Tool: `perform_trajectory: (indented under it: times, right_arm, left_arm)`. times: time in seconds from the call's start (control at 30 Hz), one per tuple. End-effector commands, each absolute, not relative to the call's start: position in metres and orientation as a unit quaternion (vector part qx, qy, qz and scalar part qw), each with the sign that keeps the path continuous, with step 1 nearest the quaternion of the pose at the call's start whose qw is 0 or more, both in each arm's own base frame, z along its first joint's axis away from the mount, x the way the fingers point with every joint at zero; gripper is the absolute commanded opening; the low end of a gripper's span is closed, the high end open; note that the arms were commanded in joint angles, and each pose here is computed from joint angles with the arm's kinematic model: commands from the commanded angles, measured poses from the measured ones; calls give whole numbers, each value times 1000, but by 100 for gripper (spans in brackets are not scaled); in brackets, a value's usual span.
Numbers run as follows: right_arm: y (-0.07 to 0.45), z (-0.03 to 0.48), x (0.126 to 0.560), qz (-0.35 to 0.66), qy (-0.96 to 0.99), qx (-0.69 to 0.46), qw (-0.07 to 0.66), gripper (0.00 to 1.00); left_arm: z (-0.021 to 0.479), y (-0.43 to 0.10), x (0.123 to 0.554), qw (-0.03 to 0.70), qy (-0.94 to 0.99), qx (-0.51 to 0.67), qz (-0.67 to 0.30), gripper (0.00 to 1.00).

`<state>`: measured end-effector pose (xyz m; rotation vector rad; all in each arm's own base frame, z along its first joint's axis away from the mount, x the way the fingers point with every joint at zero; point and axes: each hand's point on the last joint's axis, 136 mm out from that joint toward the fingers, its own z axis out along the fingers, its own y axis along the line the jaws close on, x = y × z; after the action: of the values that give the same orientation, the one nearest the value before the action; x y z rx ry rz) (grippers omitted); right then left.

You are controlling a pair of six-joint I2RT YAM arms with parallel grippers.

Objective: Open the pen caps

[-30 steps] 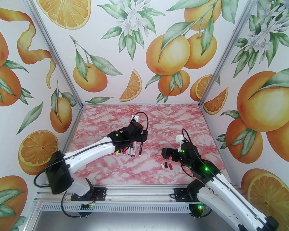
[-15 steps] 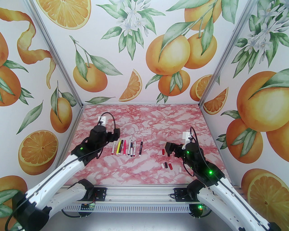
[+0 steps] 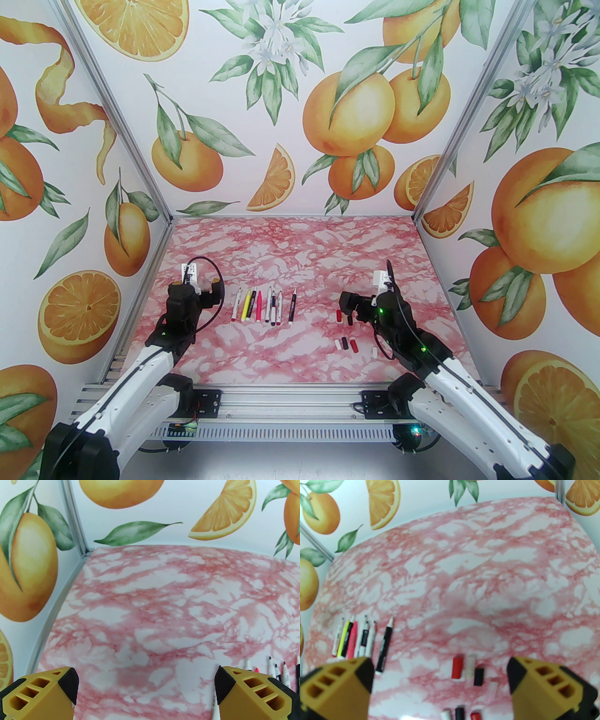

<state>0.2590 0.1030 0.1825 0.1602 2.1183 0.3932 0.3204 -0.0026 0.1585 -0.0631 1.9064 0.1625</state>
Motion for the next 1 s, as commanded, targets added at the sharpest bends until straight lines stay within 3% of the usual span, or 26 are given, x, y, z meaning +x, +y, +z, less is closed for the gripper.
perform_trajectory:
  times: [0.0,0.47,0.97]
  right_arm:
    - [101,187,270,145,859,64,487,100]
    - [98,193,298,131,860,51,490,100]
    - [39,182,333,67,852,109,508,100]
  left_arm:
    - [178,-7,337,643,763,1,59,100]
    - [147,-5,379,666,744,40,34,100]
    - [107,-19,417,617,782,85,-4,100]
